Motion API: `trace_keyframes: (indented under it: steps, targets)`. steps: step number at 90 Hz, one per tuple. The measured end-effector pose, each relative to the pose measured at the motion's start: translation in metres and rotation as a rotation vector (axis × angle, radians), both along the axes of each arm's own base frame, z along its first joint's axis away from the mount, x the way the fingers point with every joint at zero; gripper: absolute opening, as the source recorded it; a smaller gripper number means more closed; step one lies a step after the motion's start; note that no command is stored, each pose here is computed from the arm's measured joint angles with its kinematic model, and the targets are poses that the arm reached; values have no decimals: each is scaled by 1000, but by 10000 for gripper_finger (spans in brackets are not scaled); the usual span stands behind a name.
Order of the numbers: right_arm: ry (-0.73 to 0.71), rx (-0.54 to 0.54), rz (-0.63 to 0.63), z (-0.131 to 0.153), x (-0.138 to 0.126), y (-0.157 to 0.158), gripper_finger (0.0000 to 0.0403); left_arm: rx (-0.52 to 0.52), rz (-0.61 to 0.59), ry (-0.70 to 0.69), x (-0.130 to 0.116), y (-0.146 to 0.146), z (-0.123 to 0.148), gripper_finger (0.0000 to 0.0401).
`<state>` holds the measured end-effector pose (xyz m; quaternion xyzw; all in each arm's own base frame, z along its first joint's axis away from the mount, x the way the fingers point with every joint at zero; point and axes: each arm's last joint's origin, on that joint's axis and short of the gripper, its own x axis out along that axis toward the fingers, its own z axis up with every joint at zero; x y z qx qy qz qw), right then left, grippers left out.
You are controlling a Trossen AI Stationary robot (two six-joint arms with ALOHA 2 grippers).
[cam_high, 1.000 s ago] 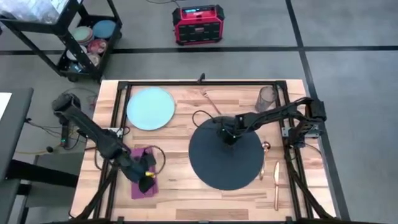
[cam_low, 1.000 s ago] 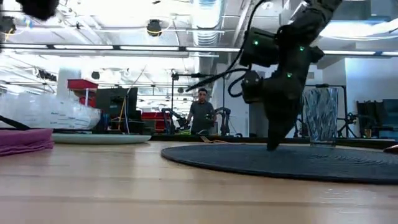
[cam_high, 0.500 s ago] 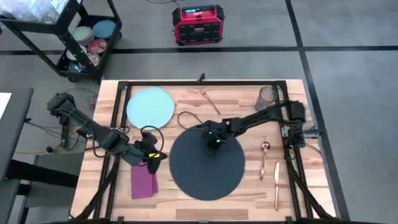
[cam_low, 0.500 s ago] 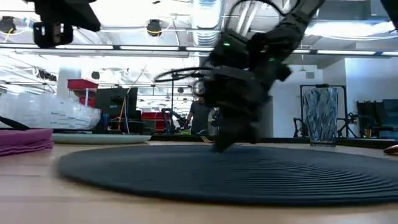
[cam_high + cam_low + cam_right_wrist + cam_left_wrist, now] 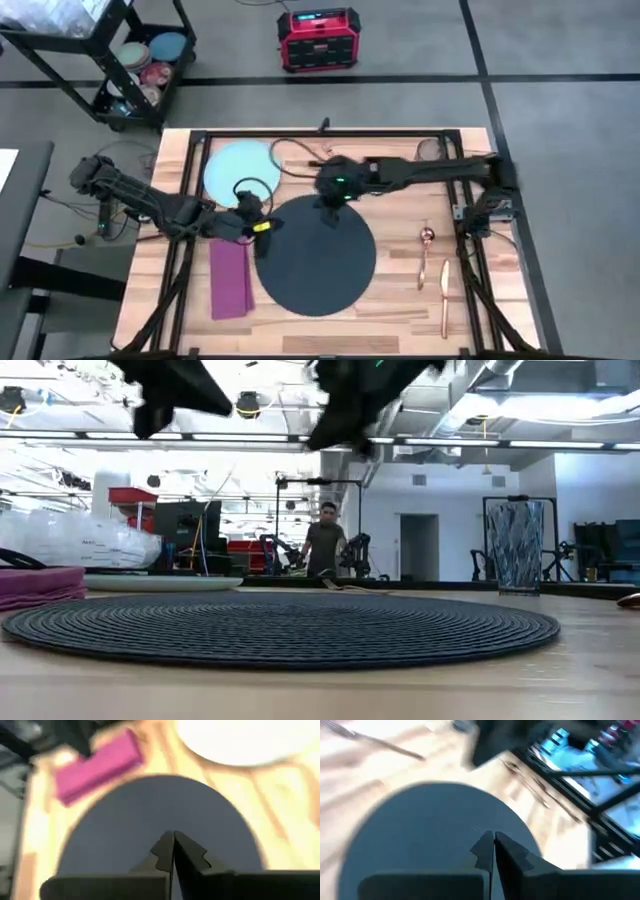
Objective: Set table place
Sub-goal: Move the brown table knife to the right of the blue table mat
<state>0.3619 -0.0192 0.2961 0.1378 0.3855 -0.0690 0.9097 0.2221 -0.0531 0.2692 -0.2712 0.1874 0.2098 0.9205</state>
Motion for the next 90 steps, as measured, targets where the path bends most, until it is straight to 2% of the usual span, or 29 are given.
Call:
trace_keyframes:
  steps: [6, 13, 24, 41, 59, 90]
  targets:
    - [45, -28, -64, 4, -23, 14, 0, 27, 10, -11, 13, 9, -3, 0]
    - [116, -9, -127, -6, -49, 34, 0, 37, -69, -7, 30, 18, -10, 0]
    - [232, 57, -239, -37, -88, 61, 0, 12, -198, -43, 55, 30, -23, 0]
    - [379, 170, -410, -88, -140, 95, 0, -48, -276, -106, 81, 43, -42, 0]
    - [489, 245, -519, -116, -182, 126, 0, -97, -340, -111, 91, 47, -54, 0]
    - [565, 365, -634, -119, -234, 178, 0, -101, -342, -104, 91, 46, -54, 0]
